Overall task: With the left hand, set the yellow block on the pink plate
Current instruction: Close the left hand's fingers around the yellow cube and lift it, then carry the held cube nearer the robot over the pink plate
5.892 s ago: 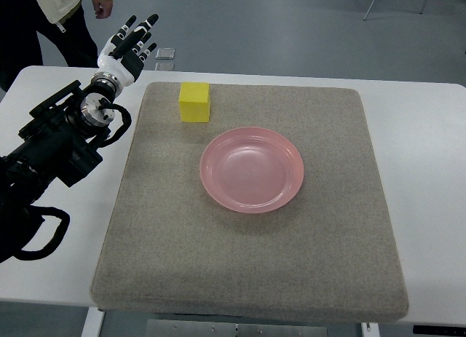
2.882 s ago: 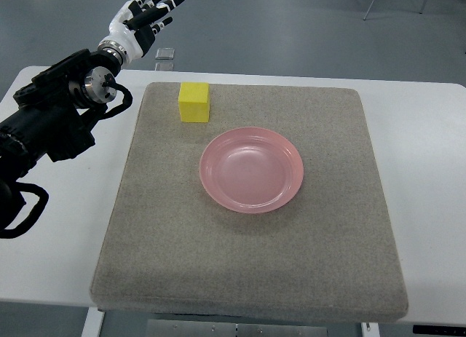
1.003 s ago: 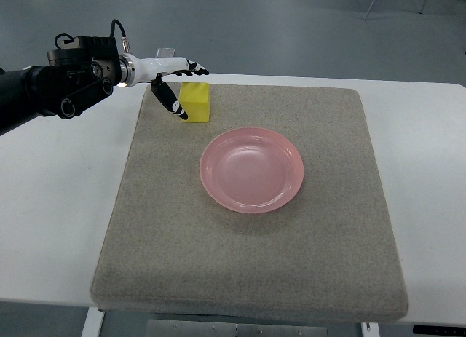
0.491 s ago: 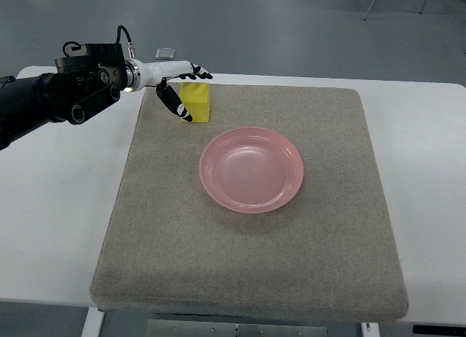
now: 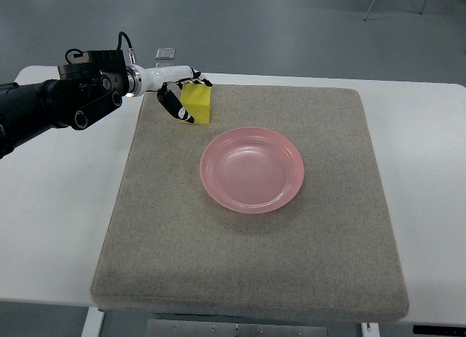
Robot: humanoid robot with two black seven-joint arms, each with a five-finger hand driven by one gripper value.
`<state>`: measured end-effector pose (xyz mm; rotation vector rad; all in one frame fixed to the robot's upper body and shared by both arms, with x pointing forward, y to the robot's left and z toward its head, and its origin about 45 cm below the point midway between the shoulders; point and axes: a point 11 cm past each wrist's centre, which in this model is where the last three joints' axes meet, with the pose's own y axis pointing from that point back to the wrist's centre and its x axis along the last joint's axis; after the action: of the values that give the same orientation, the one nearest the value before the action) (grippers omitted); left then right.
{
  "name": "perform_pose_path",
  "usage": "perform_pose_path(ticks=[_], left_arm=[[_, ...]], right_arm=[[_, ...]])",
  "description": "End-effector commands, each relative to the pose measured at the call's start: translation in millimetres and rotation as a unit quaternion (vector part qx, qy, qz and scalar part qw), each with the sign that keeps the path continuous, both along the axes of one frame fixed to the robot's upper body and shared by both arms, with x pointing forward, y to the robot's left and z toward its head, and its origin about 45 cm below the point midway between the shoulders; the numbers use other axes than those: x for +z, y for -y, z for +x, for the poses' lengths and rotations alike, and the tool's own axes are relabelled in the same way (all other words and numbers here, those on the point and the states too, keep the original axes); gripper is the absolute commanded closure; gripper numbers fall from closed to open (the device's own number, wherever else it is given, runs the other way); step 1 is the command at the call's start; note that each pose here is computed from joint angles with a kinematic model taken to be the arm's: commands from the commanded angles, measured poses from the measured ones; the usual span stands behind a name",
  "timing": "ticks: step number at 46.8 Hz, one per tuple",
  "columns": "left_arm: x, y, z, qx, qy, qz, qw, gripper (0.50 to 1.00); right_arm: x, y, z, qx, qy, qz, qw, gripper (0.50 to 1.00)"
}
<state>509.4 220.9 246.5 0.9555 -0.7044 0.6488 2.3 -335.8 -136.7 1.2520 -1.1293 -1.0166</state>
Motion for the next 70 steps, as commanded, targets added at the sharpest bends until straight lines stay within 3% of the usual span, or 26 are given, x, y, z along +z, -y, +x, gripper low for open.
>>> perform_pose_path(ticks=[1, 14, 18, 39, 51, 59, 70], left_arm=[[1, 0, 0.8, 0.001, 0.002, 0.001, 1.000, 0.741], [1, -5, 3.5, 0.011, 0.006, 0.002, 1.000, 0.926], [2, -10, 5.4, 0.019, 0.009, 0.003, 1.000, 0.949], [19, 0, 11.5, 0.022, 0.043, -0.024, 0.999, 0.930], [17, 43, -7.6, -0.039, 0.021, -0.056, 0.997, 0.926], [34, 51, -10.2, -0.055, 0.028, -0.079, 0.995, 0.922], [41, 69, -34.1, -0.103, 0.007, -0.098, 0.990, 0.919]], right_arm=[[0, 0, 0.0, 0.000, 0.000, 0.000, 1.000, 0.576], [0, 0, 0.0, 0.000, 0.000, 0.001, 1.000, 0.576], [0, 0, 0.0, 0.000, 0.000, 0.000, 1.000, 0.576], [0, 0, 0.0, 0.000, 0.000, 0.000, 1.000, 0.576], [0, 0, 0.0, 0.000, 0.000, 0.000, 1.000, 0.576], [0, 0, 0.0, 0.000, 0.000, 0.000, 1.000, 0.576], [0, 0, 0.0, 0.000, 0.000, 0.001, 1.000, 0.576]])
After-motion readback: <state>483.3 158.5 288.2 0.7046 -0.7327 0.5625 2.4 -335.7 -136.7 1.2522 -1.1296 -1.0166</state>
